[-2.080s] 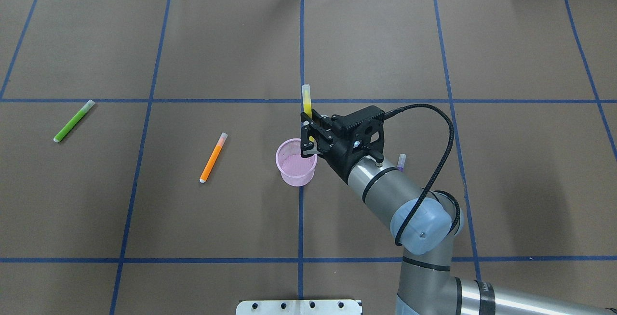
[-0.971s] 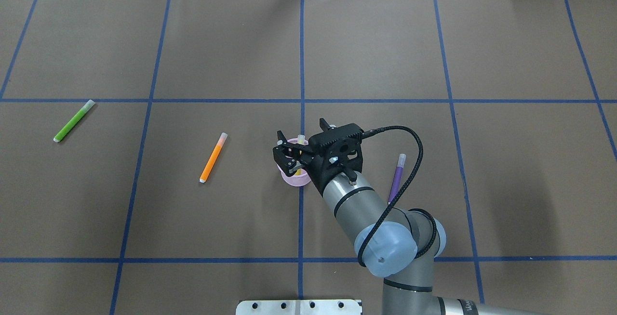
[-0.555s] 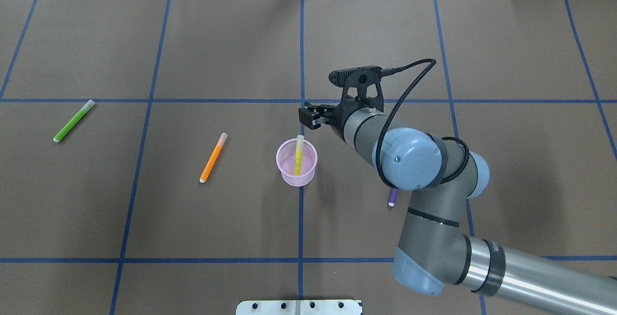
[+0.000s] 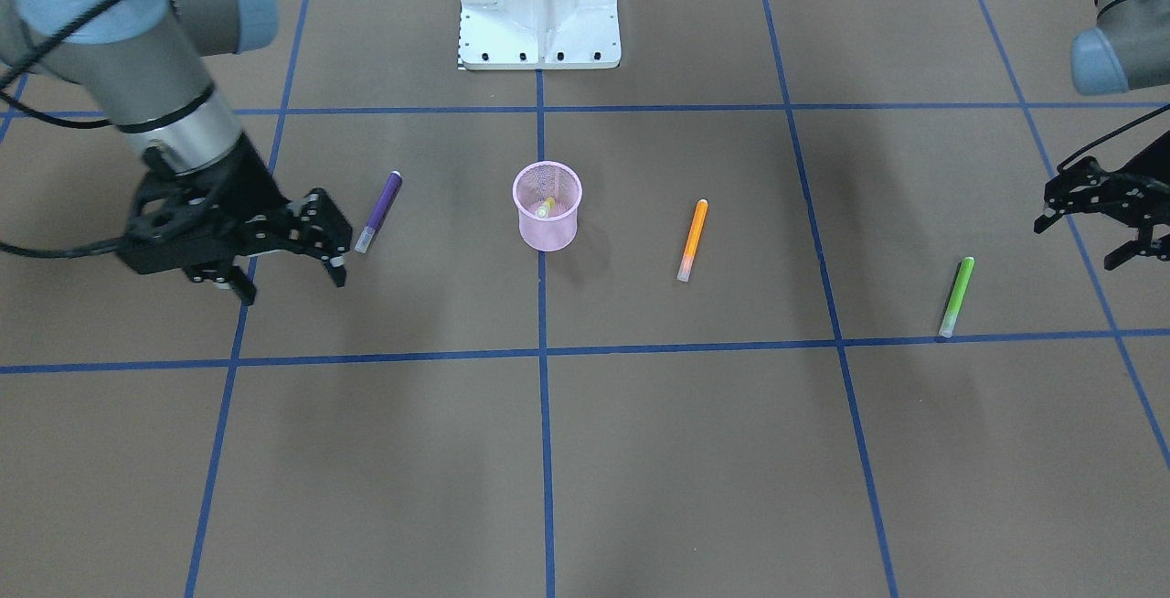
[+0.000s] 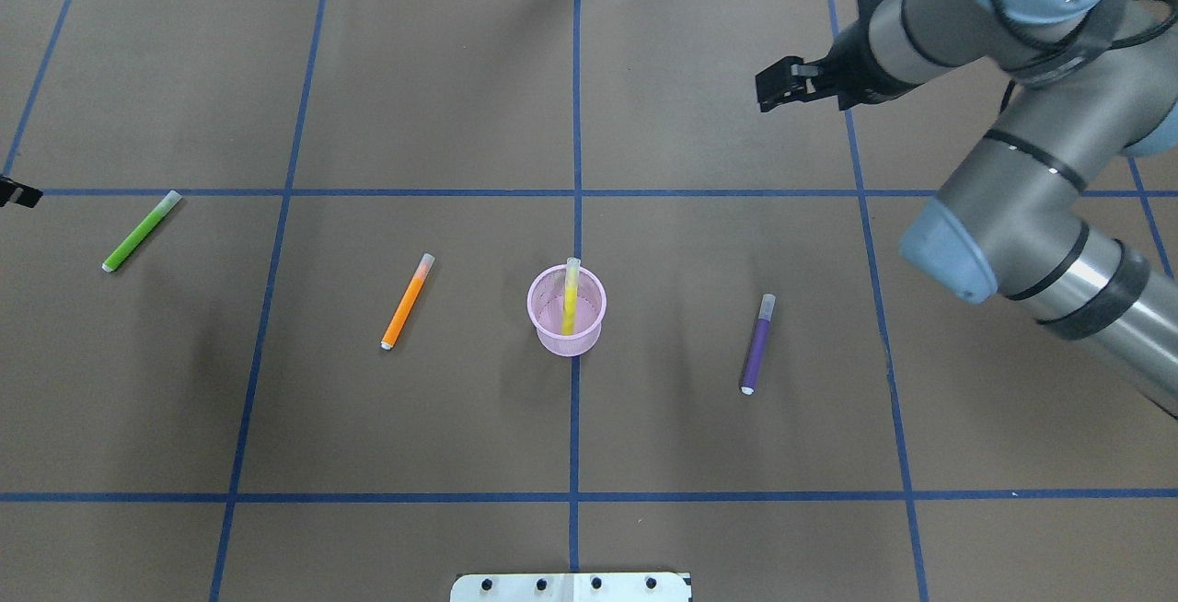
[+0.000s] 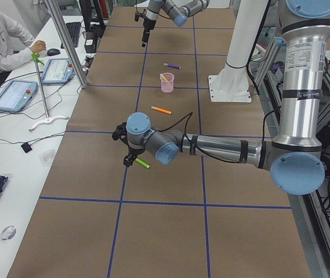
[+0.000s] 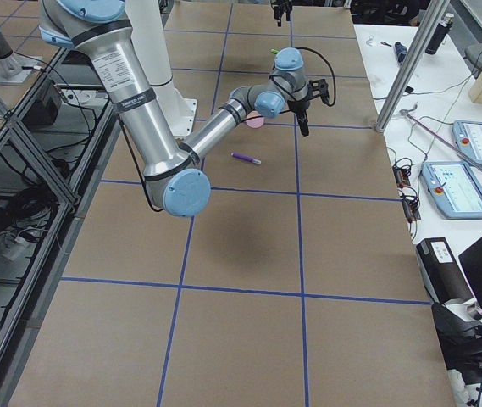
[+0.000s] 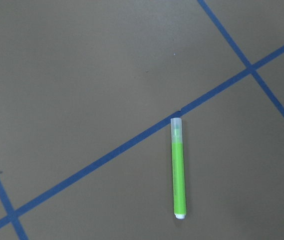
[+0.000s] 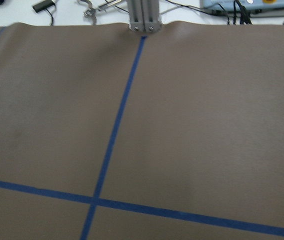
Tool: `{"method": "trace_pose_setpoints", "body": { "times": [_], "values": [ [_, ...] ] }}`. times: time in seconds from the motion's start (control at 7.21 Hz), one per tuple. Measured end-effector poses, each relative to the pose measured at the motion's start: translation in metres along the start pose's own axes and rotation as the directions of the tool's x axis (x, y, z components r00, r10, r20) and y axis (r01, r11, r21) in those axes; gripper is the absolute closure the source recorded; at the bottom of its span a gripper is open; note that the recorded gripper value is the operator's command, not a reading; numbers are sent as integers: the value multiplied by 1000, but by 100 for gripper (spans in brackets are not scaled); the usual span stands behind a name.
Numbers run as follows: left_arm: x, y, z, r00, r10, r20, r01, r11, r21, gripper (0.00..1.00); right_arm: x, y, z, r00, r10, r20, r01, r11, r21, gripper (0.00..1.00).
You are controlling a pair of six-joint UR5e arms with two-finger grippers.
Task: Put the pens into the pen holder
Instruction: 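Raise the right arm away while the left gripper grasps the green marker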
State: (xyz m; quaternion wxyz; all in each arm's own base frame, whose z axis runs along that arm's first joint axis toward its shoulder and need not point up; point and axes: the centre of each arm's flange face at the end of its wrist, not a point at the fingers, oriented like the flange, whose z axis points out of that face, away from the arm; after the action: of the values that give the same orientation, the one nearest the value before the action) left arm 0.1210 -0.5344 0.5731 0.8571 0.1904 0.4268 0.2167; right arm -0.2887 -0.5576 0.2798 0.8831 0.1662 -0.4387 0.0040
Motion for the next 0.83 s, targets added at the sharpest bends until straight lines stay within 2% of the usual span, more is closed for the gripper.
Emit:
{"method": "trace_pose_setpoints", "body": {
  "times": [0.28,0.55,0.69,0.83],
  "values": [
    [17,-32,45,999,-33,-26,32,999,-38,0,105,-2,-20,994,-109,-30,107,993,-55,0],
    [38,-48,83,998,-53,29,54,997,-61,1,165,6,-31,983,-173,-53,169,983,-76,0],
    [51,-54,102,997,-55,50,59,996,-71,7,175,8,-34,982,-182,-50,177,981,-82,0],
    [59,-54,119,997,-46,57,50,996,-79,29,180,9,-35,982,-183,-47,179,980,-84,0]
  ]
}}
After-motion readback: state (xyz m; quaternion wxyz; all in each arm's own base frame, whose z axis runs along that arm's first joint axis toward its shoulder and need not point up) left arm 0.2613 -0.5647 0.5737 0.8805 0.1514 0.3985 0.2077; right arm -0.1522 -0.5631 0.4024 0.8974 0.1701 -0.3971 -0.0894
